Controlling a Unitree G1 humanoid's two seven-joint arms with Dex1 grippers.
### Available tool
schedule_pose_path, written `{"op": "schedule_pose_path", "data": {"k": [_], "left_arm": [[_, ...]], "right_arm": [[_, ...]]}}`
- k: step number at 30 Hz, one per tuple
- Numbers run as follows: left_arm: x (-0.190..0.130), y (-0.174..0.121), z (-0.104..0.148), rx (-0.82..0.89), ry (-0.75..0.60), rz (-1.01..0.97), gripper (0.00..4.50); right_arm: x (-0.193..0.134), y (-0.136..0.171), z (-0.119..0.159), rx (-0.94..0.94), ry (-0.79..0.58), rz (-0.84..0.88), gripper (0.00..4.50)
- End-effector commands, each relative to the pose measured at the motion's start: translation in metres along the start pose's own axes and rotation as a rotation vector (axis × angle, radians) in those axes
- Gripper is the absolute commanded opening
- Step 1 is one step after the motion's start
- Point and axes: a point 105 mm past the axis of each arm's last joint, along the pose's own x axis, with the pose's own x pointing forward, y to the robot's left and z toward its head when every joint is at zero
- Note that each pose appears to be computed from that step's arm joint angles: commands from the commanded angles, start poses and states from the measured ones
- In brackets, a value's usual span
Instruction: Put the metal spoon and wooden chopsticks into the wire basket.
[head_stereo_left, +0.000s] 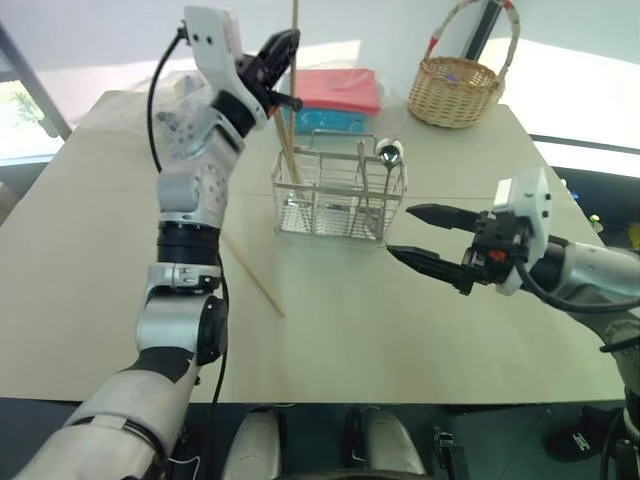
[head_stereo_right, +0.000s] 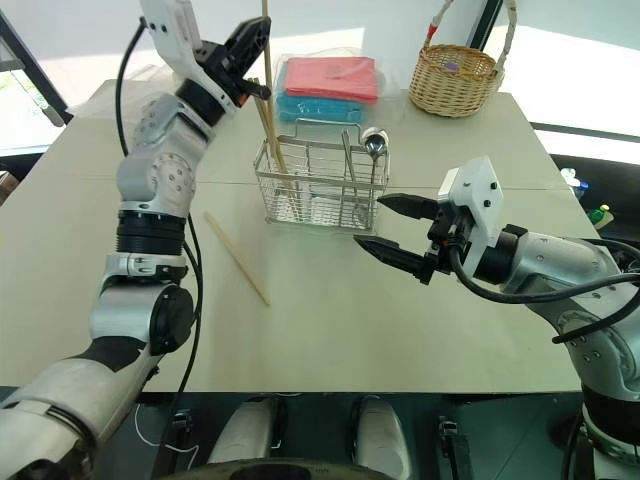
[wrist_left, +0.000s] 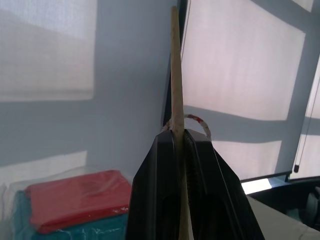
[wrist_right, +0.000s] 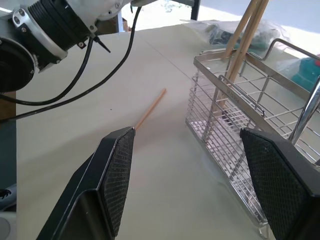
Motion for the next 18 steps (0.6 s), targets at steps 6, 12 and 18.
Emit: {"op": "schedule_pose_path", "data": {"k": [6, 12, 18], "left_arm": [[-0.003, -0.012, -0.031, 0.047, 0.038, -0.020, 0.01], [-0.009, -0.015, -0.036, 0.006, 0.054, -0.027, 1.60], [-0.017, -0.017, -0.007, -0.019, 0.022, -0.049, 4.24]], "right_arm": [[-0.004, 0.004, 0.015, -0.048, -0.034, -0.006, 3.49], [-0.004, 0.003, 0.014, -0.047, -0.033, -0.011, 3.49], [-0.002, -0.001, 0.013, -0.040, -0.031, -0.012, 3.49]]}}
